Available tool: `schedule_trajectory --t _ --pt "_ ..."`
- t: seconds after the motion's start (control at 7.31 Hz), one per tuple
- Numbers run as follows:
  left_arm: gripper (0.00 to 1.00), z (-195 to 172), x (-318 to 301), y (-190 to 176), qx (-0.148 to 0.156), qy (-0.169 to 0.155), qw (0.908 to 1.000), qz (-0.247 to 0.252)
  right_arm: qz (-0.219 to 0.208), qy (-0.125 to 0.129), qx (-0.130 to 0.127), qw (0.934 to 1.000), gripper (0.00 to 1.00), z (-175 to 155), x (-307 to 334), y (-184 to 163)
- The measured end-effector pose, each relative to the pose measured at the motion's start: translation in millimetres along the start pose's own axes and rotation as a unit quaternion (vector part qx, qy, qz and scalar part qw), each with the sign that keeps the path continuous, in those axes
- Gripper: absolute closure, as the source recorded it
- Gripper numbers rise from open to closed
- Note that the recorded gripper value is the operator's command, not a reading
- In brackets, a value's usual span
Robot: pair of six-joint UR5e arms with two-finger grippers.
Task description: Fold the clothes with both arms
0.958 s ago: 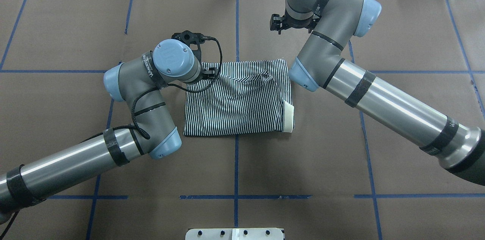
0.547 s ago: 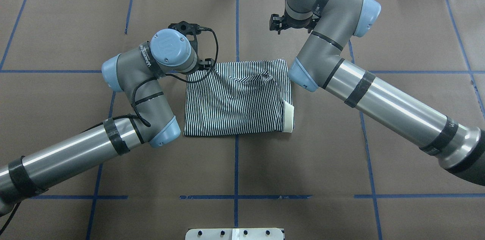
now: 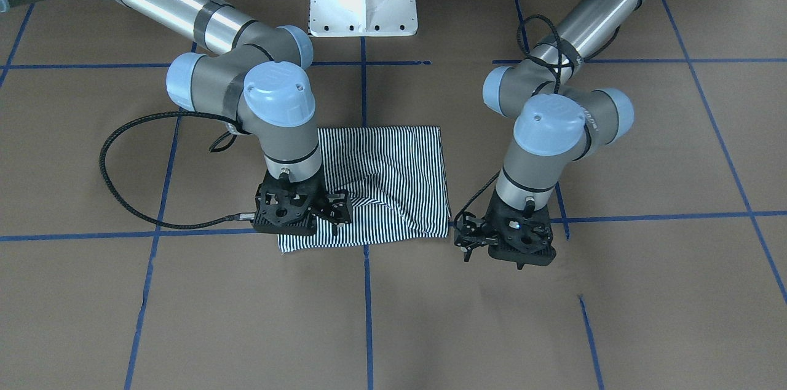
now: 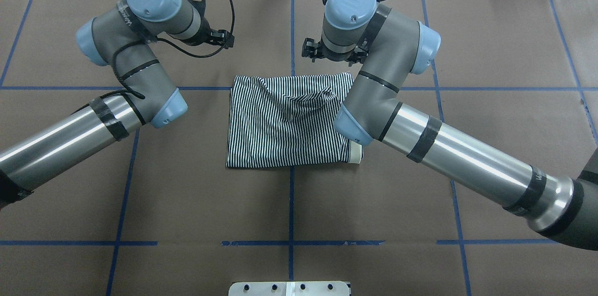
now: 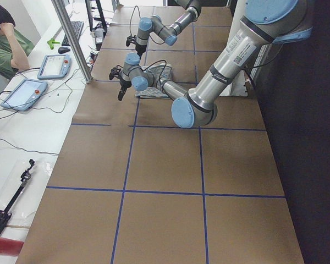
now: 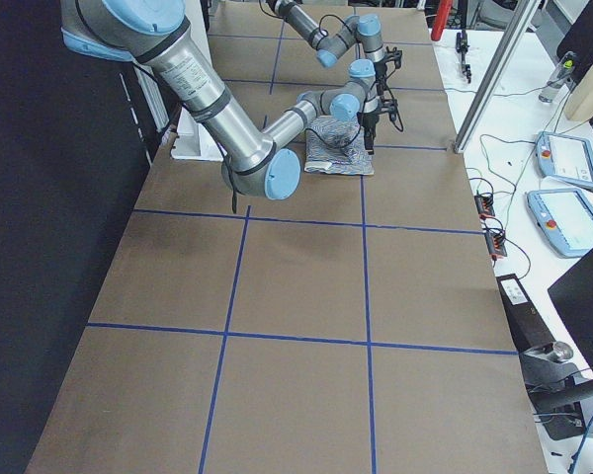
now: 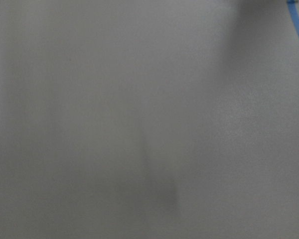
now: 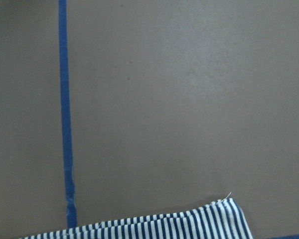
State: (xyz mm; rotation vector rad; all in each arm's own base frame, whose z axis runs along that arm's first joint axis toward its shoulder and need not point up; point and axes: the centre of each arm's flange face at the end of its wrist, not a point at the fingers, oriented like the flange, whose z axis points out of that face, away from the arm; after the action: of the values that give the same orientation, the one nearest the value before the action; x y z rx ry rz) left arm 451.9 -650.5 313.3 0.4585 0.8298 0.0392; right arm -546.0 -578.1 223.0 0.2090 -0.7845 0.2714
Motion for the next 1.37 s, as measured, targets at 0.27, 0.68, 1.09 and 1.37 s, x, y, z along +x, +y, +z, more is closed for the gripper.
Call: schedule_trajectory --t 0.27,0.68,1.09,1.37 --pt "0.0 -2 -13 -1 0.002 0.005 1.0 0.006 0.05 0.001 0.009 0.9987 0.63 7 -12 31" --pt "0.0 -3 -14 0 0.004 0.008 1.0 0.003 0.109 0.009 0.026 0.9937 0.62 15 -2 52" --pt "0.0 -3 -12 1 0.005 0.011 0.9999 0.001 0.113 0.028 0.029 0.9928 0.58 1 8 61" --pt "0.0 -3 -11 1 0.008 0.015 0.9999 -0.001 0.106 0.034 0.033 0.9932 0.53 2 2 75"
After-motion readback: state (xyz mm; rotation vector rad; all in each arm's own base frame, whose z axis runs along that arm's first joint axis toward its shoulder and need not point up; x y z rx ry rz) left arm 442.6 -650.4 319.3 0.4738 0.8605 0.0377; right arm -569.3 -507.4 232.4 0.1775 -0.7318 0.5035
